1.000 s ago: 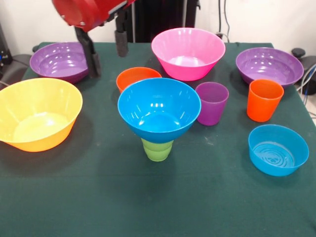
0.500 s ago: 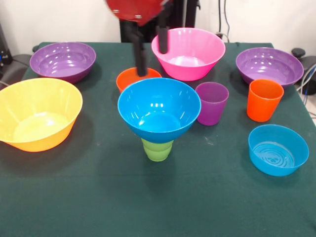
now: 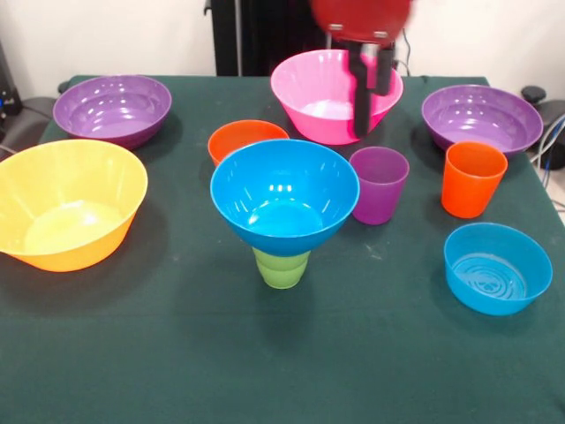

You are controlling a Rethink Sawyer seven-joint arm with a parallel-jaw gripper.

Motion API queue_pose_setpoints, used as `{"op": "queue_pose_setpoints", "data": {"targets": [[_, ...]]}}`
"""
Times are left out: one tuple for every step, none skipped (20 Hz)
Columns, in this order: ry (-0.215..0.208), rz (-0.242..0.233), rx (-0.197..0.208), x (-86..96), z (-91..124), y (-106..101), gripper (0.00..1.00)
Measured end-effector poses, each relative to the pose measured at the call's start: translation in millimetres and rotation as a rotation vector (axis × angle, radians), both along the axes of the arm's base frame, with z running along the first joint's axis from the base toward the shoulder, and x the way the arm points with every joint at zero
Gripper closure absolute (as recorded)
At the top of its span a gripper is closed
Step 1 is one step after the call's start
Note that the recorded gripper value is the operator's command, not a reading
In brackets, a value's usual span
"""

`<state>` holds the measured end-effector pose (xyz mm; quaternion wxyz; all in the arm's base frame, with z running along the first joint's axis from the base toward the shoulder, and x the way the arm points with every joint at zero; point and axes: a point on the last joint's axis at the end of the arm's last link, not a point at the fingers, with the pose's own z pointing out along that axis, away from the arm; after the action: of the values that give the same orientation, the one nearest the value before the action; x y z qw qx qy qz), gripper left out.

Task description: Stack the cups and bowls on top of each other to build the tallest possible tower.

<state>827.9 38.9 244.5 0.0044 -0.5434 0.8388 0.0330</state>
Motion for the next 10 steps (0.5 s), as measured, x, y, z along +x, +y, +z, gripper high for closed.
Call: {"op": "queue_pose_setpoints", "data": {"targets": [[0.001,0.009,0.000,-1.2,-1,7,0.00],[0.000,0.024,-0.001,-2.9,-2,18,0.00],[-0.002,0.033,-0.001,-4.1,-3,24,0.00],[-0.010,0.052,-0.005,-6.8,-5,39,0.00],[-0.014,0.061,-0.007,-8.0,-6,45,0.00],[-0.016,0.065,-0.009,-8.7,-6,48,0.00],[-0.023,0.080,-0.013,-11.4,-8,60,0.00],[-0.026,0.086,-0.016,-12.8,-10,65,0.00],[-0.027,0.092,-0.019,-14.6,-12,71,0.00],[-0.027,0.094,-0.022,-16.1,-13,75,0.00]]}}
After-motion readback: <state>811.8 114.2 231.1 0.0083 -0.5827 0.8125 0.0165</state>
